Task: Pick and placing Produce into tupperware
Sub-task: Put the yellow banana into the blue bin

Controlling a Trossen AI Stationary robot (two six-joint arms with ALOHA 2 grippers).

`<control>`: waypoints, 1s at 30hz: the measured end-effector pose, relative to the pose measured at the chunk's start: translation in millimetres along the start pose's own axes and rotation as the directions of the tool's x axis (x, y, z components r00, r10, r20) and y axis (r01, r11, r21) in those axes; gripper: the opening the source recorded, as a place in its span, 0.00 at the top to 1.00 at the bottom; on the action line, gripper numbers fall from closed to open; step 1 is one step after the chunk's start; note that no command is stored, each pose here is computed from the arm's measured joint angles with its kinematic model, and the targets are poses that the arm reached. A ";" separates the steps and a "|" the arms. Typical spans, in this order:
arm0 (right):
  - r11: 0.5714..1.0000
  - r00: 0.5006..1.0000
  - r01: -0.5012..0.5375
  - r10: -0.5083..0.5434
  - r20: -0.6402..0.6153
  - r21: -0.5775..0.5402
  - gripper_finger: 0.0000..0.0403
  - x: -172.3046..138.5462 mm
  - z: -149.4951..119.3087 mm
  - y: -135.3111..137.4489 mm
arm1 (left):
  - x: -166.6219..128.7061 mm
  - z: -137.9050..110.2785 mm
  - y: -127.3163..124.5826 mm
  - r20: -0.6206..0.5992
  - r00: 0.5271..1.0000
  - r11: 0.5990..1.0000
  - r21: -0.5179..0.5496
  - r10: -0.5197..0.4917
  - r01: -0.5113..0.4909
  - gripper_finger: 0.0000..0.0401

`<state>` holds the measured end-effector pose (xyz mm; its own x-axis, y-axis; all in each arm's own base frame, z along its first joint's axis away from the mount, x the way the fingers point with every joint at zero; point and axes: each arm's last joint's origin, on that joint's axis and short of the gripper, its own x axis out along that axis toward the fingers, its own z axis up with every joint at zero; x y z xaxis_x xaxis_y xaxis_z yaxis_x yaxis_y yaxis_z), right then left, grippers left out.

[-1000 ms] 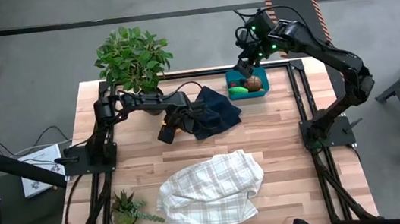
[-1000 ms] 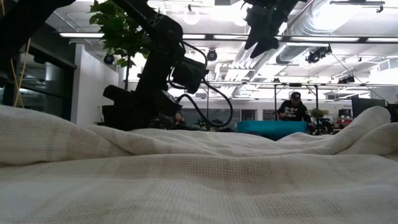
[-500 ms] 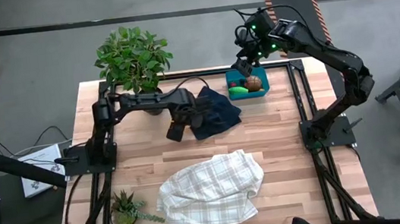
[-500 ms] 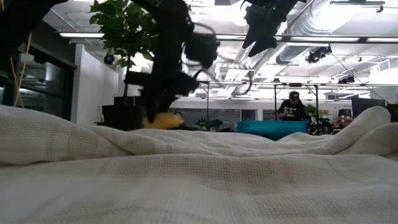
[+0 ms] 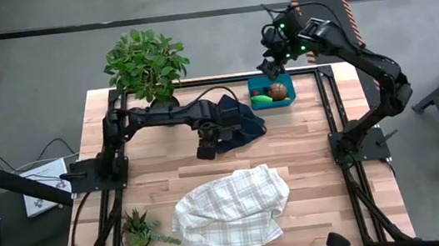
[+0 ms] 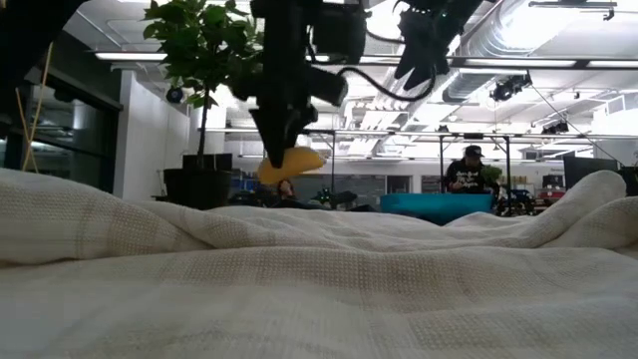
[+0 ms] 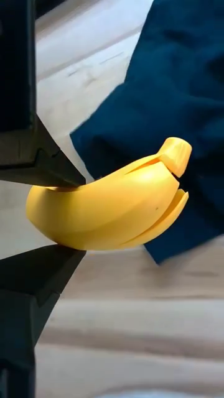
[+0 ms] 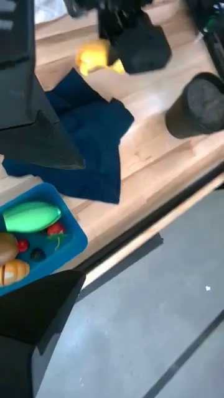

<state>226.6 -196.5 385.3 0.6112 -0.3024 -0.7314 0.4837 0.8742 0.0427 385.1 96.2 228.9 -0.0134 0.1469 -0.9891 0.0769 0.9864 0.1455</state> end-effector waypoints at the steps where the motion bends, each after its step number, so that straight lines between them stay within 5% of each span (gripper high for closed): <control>1: 1.000 1.000 0.007 -0.007 0.008 0.005 0.33 -3.2 -0.4 -2.0 | -1.8 0.7 -0.4 0.007 1.000 1.000 -0.014 -0.006 0.006 0.67; 16: 0.998 0.993 0.005 -0.012 0.121 0.057 0.33 -44.0 -6.3 -18.0 | -71.8 -22.0 1.6 0.227 0.974 0.967 -0.246 -0.011 0.068 0.67; 30: 0.960 0.961 -0.273 0.269 0.066 0.064 0.33 -45.5 -16.0 -7.0 | -160.2 -58.1 -29.5 0.526 0.831 0.904 -0.422 0.182 0.069 0.67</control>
<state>185.4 -182.8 407.4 0.7589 -0.0810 -0.6462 0.3374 0.8976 0.2837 327.0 47.9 384.5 0.5269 0.2630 -0.8082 -0.3526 0.9329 0.0737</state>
